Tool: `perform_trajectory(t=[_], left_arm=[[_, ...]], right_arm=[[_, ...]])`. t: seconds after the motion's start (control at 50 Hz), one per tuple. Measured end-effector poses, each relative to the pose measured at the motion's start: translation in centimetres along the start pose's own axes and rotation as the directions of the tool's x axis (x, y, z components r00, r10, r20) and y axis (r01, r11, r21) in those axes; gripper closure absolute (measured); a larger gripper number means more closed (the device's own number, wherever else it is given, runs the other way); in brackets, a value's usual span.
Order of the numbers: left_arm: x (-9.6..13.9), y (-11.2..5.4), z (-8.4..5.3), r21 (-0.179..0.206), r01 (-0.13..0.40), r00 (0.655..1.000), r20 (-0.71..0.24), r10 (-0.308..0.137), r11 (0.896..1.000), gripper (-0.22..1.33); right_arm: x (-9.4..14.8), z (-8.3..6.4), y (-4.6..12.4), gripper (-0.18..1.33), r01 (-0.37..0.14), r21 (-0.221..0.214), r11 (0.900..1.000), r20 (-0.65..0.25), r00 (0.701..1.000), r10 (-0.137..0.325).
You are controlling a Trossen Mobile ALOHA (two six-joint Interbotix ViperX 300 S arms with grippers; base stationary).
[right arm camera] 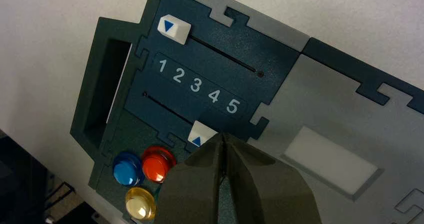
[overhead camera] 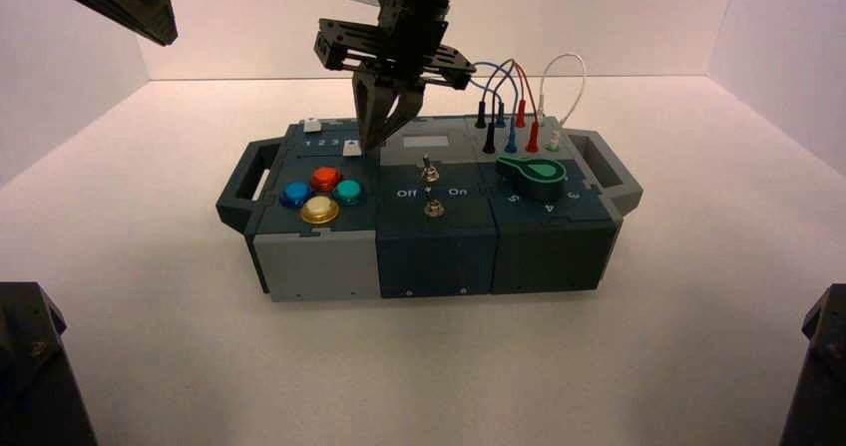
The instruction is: Move the bottom slider to position 3.
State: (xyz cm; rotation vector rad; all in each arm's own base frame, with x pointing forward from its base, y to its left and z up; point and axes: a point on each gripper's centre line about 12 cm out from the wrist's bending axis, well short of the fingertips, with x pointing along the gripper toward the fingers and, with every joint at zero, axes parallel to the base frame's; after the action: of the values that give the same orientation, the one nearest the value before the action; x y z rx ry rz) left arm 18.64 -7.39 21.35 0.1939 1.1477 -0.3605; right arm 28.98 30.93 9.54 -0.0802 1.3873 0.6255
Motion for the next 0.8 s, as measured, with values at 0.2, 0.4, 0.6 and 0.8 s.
perform_trajectory(t=[0.2, 0.4, 0.6, 0.8], left_arm=[[0.03, 0.0, 0.0, 0.0, 0.0, 1.0, -0.002, 0.0, 1.0, 1.28], [0.07, 0.0, 0.0, 0.0, 0.0, 1.0, -0.003, 0.0, 1.0, 1.28], [0.13, -0.02, 0.0, 0.001, 0.001, 1.0, -0.006, -0.001, 1.0, 1.28], [0.17, 0.02, 0.0, 0.001, -0.001, 1.0, -0.008, 0.001, 1.0, 1.28]], right_arm=[[0.03, -0.08, 0.16, 1.29, -0.004, 0.002, 1.0, -0.004, 1.0, 0.004], [-0.03, -0.07, 0.19, 1.29, -0.006, 0.003, 1.0, -0.003, 1.0, 0.006], [0.03, -0.1, 0.2, 1.29, -0.008, 0.005, 1.0, -0.006, 1.0, 0.008], [0.08, -0.18, 0.33, 1.29, -0.011, 0.008, 0.9999, -0.006, 1.0, 0.011]])
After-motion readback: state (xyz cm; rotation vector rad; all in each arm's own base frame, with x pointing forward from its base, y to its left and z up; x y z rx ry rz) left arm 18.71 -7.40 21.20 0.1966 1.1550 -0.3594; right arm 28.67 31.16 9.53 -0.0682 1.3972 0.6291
